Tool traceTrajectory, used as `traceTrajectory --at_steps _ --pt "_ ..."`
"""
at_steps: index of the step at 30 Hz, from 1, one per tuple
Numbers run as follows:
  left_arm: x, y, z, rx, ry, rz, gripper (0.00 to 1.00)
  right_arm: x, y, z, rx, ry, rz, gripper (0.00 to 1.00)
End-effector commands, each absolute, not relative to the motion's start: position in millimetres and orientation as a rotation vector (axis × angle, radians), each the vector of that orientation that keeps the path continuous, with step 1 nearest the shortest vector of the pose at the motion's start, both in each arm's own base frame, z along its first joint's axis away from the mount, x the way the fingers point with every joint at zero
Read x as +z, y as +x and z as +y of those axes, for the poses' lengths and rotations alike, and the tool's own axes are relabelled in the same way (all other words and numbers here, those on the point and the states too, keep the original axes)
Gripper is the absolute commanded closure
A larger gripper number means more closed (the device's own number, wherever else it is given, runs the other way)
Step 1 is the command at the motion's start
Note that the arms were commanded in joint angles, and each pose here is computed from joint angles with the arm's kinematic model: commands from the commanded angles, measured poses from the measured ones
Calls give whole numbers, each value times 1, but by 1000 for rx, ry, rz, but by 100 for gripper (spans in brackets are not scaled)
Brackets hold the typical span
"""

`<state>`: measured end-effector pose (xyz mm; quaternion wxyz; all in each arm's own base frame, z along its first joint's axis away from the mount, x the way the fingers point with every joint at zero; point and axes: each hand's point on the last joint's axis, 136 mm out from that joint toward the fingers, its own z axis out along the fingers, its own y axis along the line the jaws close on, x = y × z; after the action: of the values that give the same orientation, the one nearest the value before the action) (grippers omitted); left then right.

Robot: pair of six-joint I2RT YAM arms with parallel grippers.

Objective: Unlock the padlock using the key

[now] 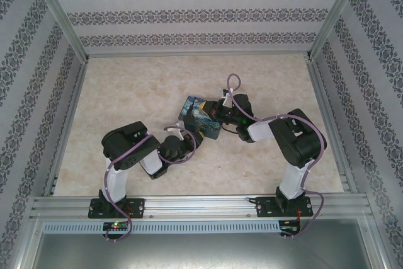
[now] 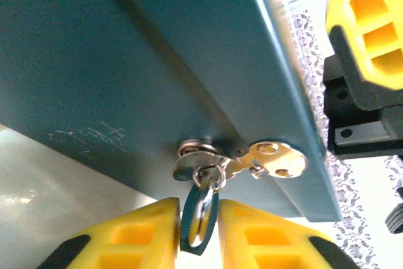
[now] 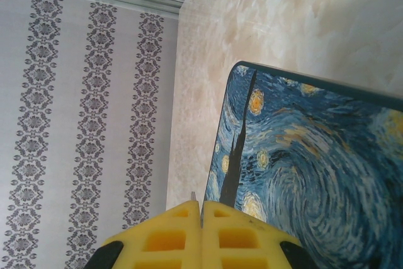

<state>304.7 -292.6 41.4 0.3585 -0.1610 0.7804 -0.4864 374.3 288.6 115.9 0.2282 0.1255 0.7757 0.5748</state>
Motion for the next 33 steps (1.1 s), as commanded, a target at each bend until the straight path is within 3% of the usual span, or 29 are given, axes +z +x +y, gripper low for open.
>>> traceTrajectory --at_steps 1,8,15,33 --pt "37 306 -295 -1250 -431 2018 81 78 368 279 1529 416 2254 100" --pt "37 306 -290 -1243 -475 2028 100 112 375 266 1553 343 2200 100" --pt "48 304 -277 -1172 -486 2061 100 135 346 247 1547 229 2164 100" --pt "81 288 -270 -1172 -373 2174 100 107 208 210 1584 161 2228 100"
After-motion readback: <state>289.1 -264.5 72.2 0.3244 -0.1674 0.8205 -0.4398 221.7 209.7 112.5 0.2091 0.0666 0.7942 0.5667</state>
